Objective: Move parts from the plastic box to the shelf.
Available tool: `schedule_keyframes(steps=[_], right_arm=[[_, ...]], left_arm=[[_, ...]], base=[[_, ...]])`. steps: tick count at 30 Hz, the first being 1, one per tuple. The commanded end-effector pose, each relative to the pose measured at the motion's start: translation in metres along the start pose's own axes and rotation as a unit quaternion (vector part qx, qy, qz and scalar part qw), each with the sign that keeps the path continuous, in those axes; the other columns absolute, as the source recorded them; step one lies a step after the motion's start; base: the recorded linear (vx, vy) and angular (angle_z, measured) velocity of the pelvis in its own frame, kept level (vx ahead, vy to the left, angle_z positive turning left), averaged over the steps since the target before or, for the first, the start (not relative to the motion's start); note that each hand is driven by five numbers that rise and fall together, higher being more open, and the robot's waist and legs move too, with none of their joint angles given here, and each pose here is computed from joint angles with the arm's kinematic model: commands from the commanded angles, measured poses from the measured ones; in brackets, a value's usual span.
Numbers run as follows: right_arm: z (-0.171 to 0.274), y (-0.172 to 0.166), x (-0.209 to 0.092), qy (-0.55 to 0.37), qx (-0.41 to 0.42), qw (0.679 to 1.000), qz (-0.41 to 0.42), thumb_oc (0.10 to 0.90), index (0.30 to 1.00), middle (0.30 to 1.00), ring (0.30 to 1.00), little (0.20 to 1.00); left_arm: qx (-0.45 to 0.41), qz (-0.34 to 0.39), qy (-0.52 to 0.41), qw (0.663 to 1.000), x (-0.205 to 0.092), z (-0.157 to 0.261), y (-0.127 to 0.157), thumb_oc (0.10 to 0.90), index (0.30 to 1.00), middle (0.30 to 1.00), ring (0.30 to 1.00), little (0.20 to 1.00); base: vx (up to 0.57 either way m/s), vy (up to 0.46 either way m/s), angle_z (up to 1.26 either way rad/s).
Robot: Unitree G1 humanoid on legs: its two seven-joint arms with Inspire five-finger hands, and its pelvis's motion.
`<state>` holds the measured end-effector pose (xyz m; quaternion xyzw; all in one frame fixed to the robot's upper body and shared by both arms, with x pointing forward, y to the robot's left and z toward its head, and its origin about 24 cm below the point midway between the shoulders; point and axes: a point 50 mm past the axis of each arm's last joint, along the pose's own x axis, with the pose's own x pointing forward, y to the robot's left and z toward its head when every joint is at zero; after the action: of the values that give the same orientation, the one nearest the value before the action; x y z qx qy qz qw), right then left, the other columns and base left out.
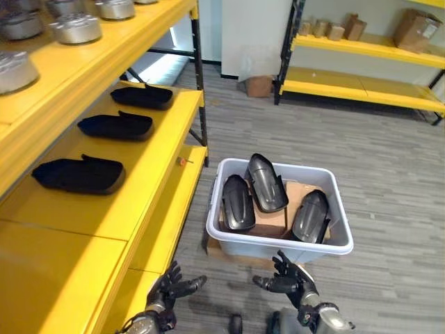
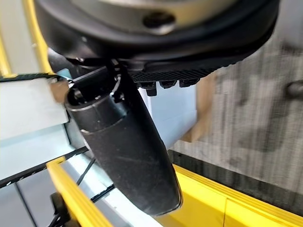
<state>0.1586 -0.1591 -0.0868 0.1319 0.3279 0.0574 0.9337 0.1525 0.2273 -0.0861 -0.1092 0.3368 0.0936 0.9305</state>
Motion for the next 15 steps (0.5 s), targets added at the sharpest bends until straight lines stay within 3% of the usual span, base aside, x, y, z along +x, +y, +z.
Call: schedule_keyframes(steps=[1,15], right_arm=[[0.052,0.004,0.006,-0.109,-0.021,0.993,0.032,0.900,1.000,1.000,1.000,1.000],[0.049,-0.003,0.002,-0.103,-0.021,0.994,0.026,0.900,1.000,1.000,1.000,1.000]], left_arm=[[0.000,-0.059,-0.085,0.995,-0.004,0.030,-0.021,0.900,1.000,1.000,1.000,1.000],[-0.028,-0.051,-0.055,0.997,-0.009,0.010,-0.020,0.900,1.000,1.000,1.000,1.000]], base=[[0.20,-0.142,0.21],[0.06,-0.124,-0.03]])
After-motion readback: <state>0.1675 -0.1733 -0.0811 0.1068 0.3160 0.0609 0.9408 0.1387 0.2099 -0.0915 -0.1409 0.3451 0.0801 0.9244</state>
